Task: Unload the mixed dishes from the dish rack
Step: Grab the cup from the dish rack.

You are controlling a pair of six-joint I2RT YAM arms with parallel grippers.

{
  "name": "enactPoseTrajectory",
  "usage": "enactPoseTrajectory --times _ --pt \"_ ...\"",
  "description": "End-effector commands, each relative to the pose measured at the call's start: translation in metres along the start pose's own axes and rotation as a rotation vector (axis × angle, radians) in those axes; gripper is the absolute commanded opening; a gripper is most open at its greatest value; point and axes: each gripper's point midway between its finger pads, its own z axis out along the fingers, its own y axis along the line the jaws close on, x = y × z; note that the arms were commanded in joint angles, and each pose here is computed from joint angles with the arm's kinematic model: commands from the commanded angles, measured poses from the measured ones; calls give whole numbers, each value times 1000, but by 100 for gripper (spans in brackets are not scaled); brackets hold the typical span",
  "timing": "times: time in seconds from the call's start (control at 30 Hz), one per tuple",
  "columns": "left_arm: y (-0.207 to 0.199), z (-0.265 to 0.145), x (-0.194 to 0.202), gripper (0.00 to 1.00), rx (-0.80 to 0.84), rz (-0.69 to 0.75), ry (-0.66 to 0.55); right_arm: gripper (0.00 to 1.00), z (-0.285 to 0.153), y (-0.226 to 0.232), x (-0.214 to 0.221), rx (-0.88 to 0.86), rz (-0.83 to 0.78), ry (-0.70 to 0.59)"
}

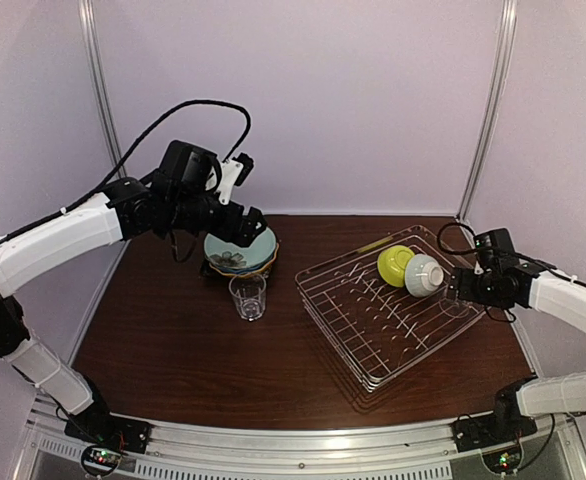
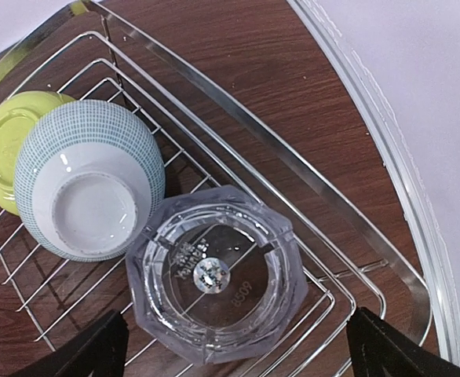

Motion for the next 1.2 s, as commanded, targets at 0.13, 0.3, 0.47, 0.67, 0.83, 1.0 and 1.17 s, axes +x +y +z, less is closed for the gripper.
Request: enactPoseTrajectory --times 0.13,0.3,0.47,0.67,0.83,1.0,1.17 --pt "0 -1 -10 97 11 -20 -45 94 18 7 -15 7 -37 -21" --pt "-1 2 -9 97 13 -20 -40 87 26 10 -16 13 -52 -11" --pt "0 4 -4 97 8 -20 -28 76 32 10 -16 16 -62 -8" --pt "1 6 0 97 1 -28 -21 61 29 9 -19 9 -60 -23" --pt "2 7 1 97 -4 -43 -20 55 13 18 -30 -50 -52 -44" --pt "2 6 -2 97 -6 -55 -31 54 -22 30 -57 -146 -35 -118" --pt "-1 1 -11 97 16 -63 -78 53 -60 44 -85 -253 -24 -194"
